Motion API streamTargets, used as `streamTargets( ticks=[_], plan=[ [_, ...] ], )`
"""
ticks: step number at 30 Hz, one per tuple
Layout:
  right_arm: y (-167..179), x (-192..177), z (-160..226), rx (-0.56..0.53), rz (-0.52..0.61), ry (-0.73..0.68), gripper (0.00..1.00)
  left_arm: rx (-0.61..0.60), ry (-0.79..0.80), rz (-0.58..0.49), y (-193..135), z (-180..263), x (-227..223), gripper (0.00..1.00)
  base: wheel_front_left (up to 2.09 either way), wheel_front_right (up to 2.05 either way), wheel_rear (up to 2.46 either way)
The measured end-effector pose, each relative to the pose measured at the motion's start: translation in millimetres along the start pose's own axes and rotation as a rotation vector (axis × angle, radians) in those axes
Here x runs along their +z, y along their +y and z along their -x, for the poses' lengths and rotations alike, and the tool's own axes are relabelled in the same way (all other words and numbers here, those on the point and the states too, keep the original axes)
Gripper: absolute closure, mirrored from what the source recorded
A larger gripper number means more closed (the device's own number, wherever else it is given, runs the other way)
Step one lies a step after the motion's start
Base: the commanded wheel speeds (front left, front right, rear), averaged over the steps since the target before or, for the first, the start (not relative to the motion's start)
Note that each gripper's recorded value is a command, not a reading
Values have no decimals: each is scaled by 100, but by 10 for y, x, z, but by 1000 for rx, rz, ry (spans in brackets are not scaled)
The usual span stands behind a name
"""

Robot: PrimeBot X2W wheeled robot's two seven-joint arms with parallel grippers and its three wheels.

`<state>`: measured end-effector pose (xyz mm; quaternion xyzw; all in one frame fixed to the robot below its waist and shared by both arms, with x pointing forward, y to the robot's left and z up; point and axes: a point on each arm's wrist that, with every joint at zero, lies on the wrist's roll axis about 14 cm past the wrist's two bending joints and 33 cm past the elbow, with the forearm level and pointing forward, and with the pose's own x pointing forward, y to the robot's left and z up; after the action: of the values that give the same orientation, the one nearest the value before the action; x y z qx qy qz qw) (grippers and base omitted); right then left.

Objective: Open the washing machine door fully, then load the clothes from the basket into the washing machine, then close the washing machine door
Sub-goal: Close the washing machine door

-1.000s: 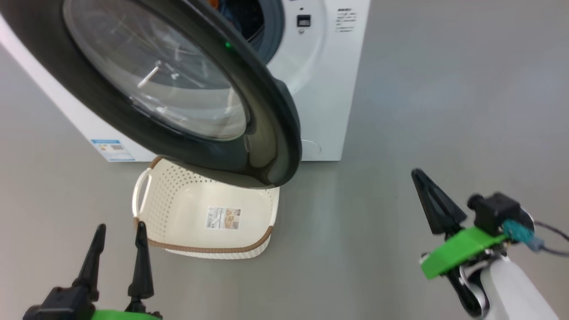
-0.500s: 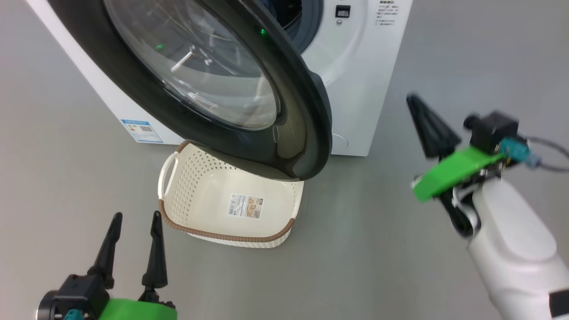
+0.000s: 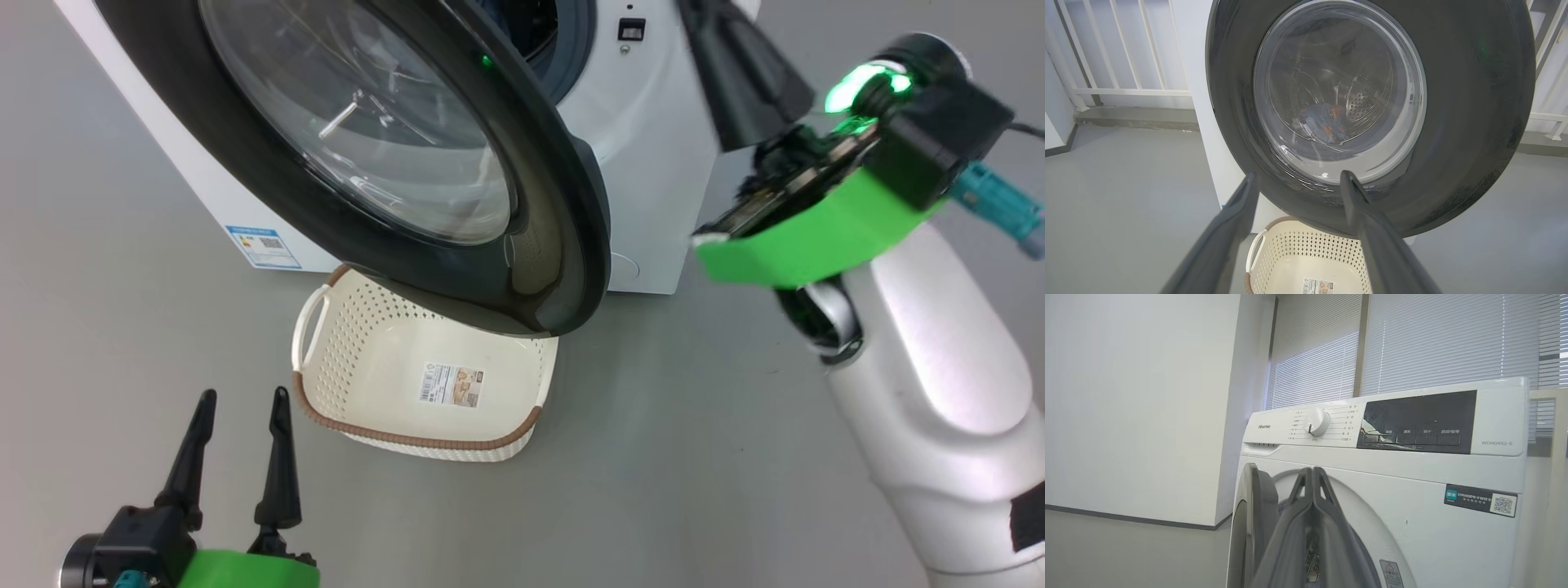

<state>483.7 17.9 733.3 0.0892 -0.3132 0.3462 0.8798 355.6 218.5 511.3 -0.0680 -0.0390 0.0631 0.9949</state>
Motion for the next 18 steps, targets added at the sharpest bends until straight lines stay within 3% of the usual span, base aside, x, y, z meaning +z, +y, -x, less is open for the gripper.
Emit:
streamTargets(
  ticks=[5, 12, 18],
  plan=[
    [453, 62, -15, 133, -16, 5, 100, -2, 2, -1, -6, -10, -7, 0, 0, 0, 0],
    [821, -565, 368, 218, -92, 244, 100, -2, 17, -10, -5, -34, -62, 0, 0, 0, 0],
    [942, -976, 617, 239, -158, 387, 100, -2, 33, -13, -6, -60, -123, 0, 0, 0, 0]
  ],
)
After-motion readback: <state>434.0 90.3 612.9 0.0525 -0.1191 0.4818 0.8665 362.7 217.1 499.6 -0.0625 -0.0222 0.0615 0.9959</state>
